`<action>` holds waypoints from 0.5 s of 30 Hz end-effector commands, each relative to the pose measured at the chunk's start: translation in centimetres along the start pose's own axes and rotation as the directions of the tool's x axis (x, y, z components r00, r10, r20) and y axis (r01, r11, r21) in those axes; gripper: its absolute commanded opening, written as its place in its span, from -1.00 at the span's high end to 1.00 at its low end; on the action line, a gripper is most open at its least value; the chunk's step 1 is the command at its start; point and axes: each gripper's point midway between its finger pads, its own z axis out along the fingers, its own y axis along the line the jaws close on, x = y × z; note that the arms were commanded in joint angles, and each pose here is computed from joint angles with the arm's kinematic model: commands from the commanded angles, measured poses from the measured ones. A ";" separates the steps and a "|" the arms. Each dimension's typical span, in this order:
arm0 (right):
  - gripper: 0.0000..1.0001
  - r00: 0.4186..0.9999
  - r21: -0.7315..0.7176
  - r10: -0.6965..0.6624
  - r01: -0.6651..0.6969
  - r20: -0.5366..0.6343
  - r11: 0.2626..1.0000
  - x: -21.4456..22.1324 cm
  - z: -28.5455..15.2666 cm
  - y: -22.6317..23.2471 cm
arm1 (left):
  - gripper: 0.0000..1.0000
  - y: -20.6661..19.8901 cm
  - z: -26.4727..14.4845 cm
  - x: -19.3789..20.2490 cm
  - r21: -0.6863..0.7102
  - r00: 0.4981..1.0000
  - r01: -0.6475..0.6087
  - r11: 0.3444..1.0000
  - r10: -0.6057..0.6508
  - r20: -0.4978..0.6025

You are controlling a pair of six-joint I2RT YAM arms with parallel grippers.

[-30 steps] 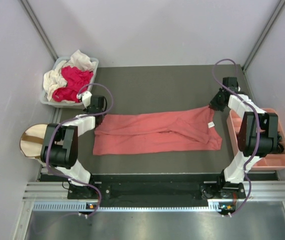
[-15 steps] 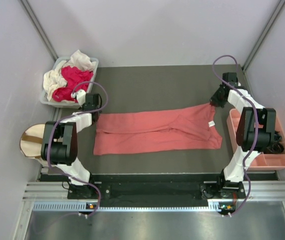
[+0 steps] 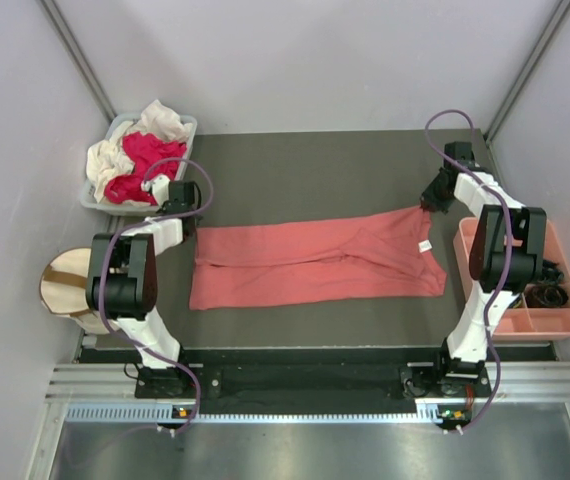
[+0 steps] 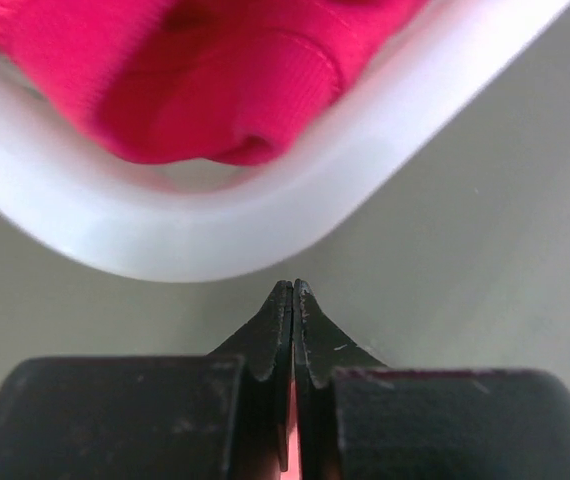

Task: Fold and stack the t-shirts
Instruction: Fold the other side of the tshirt into a rectangle

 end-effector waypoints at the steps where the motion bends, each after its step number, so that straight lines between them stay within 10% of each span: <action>1: 1.00 0.997 -0.019 0.001 0.000 0.081 1.000 -3.0 -0.5 0.6 | 0.82 -1.9 -0.9 -1.7 0.085 1.000 0.021 0.996 -0.022 0.012; 3: 1.00 0.997 -0.016 -0.001 0.002 0.081 1.000 -3.1 -0.4 0.5 | 0.33 -1.7 -1.2 -1.4 0.083 0.999 0.034 0.996 -0.034 0.000; 8: 1.00 0.997 -0.022 -0.008 0.010 0.075 1.000 -3.2 0.0 0.8 | 0.23 -2.0 -2.5 -0.9 0.127 0.998 0.053 0.991 -0.049 -0.030; 15: 1.00 0.998 -0.022 -0.009 0.011 0.062 1.000 -2.8 0.4 0.7 | -0.40 -1.6 -3.9 0.6 0.150 0.995 0.055 0.987 -0.042 -0.092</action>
